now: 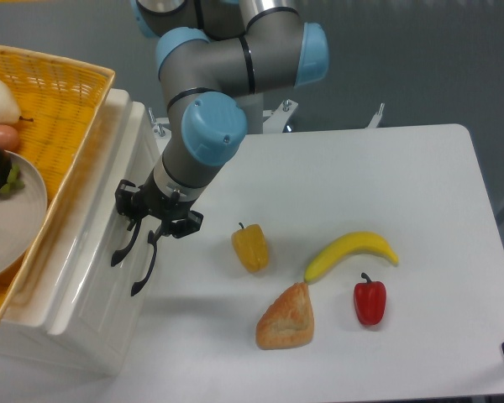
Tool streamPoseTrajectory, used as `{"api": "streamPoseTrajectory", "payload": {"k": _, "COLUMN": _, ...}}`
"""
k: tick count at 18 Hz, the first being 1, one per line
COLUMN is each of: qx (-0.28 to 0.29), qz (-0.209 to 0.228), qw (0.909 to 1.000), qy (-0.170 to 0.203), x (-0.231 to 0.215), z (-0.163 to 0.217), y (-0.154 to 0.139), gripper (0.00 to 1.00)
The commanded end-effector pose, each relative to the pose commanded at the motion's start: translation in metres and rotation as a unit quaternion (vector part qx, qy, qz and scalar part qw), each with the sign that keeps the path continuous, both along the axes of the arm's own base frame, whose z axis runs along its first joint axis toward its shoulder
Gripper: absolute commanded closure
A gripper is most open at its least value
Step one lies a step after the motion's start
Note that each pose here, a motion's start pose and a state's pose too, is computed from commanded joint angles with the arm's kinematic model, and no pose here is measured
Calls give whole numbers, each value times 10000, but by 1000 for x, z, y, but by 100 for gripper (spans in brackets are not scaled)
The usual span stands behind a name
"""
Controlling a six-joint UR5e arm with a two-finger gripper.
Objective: Slide open the top white drawer
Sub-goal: 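Close the gripper around the black handle of the upper drawer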
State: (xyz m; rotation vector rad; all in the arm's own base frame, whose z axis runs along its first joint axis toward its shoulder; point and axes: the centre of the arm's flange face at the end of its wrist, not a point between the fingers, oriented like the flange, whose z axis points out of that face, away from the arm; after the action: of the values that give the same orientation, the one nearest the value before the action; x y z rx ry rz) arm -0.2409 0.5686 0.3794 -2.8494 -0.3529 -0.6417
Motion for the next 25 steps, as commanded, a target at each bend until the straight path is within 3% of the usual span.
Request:
{"api": "streamPoseTrajectory", "payload": {"k": 5, "qx": -3, "qz": 7, "qw": 10000, "qy": -2, "x": 0, "z": 0, "y": 0, "gripper": 63}}
{"api": "streamPoseTrajectory", "payload": {"k": 25, "qx": 6, "qz": 35, "qw": 10000, "qy": 7, "x": 0, "z": 3, "y": -1, "gripper": 63}}
